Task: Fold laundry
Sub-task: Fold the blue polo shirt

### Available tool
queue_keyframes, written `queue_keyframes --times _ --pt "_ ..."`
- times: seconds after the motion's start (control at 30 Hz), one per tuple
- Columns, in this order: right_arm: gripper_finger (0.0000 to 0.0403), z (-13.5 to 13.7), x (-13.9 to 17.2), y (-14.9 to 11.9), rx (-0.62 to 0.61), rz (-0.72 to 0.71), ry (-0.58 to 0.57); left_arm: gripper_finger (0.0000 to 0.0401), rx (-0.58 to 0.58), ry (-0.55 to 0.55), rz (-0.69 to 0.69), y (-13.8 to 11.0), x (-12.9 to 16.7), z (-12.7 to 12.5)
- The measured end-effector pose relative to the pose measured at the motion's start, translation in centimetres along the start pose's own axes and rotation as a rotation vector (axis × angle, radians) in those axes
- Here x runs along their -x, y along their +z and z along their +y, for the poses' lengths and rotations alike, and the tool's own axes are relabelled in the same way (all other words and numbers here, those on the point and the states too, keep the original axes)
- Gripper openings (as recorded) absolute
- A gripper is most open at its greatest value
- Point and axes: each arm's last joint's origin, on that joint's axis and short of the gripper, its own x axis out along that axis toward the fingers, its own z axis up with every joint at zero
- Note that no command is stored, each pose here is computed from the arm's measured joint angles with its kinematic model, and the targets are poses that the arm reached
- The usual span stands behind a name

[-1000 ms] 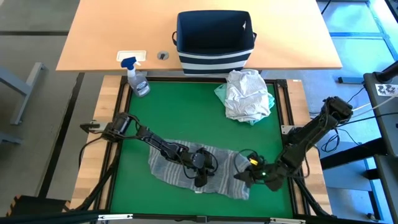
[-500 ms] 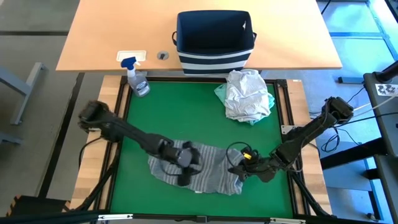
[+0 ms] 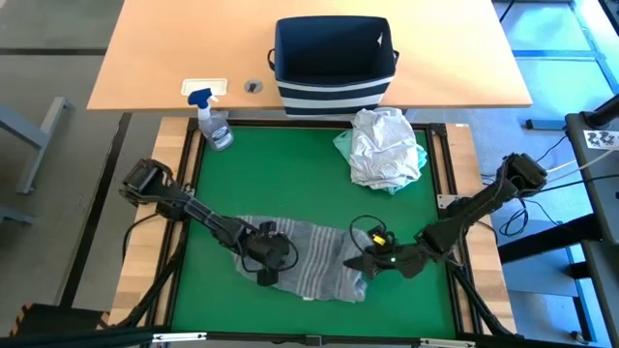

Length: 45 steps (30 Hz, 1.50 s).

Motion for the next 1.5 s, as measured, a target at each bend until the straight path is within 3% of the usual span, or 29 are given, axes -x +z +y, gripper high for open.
queue_keyframes --times 0.1,0.3,0.47,0.6,0.67,0.77,0.97,1.1,1.5 --pt "0.0002 0.9 -1.7 0.8 -0.026 -0.039 0.086 0.0151 0.017 -0.022 -0.034 0.3 -0.9 0.0" --pt "0.0002 3.3 -5.6 3.4 0.013 -0.085 0.097 0.0151 -0.014 -0.042 -0.076 1.4 -0.6 0.3" --pt "0.0002 5.2 -7.8 5.4 0.010 -0.139 0.116 0.0151 -0.069 -0.067 -0.084 2.8 5.9 0.6" --pt "0.0002 6.0 -8.7 6.4 0.002 -0.147 0.112 0.0151 -0.054 -0.062 -0.080 0.9 12.1 1.2" --pt "0.0002 6.3 -9.2 6.9 -0.006 -0.157 0.117 0.0151 -0.028 -0.027 -0.064 -1.4 13.5 1.8" --pt "0.0002 6.6 -10.4 7.5 -0.018 -0.160 0.120 0.0151 0.024 -0.002 -0.069 -5.1 12.7 2.4" --pt "0.0002 7.0 -14.6 8.6 -0.042 -0.102 0.130 0.0151 0.116 -0.045 -0.066 -10.8 8.1 3.8" --pt "0.0002 7.7 -17.3 9.7 -0.051 -0.082 0.160 0.0151 0.144 -0.020 -0.079 -12.1 6.8 4.9" --pt "0.0003 7.2 -22.9 12.9 -0.063 -0.094 0.176 0.0151 0.102 -0.052 -0.076 -12.1 6.6 4.9"
